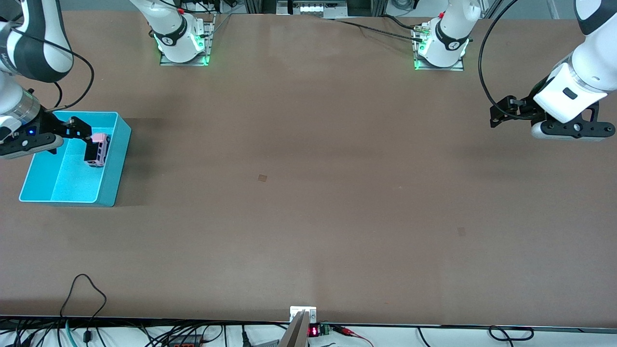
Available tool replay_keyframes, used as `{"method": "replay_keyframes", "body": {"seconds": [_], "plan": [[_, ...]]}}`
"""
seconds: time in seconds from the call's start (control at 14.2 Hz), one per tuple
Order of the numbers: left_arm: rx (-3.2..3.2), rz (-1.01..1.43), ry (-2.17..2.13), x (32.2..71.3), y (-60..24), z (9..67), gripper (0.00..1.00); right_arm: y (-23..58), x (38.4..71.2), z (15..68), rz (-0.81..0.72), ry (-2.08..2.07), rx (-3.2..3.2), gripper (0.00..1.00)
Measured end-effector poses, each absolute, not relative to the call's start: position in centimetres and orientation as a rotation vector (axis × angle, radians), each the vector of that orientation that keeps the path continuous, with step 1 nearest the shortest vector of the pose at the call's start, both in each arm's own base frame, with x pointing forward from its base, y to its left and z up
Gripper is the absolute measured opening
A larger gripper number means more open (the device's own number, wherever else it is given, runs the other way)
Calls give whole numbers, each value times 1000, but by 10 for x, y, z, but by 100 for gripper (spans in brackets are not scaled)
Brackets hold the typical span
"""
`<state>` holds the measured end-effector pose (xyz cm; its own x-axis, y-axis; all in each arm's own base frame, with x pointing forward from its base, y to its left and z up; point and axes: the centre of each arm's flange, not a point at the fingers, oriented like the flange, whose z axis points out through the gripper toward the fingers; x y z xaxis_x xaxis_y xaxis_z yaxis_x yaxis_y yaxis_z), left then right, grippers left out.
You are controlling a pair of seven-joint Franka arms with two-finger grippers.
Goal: Wind and store pink jeep toy
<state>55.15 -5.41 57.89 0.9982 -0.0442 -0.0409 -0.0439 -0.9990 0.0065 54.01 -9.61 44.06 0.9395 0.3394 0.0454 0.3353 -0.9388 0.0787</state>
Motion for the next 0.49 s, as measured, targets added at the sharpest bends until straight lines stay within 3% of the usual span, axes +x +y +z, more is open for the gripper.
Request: {"method": "replay_keyframes", "body": {"seconds": [0.49], "plan": [[3133,-39,-127,553,-55,580,100,-21,546,516,121,422,3046,100]]}}
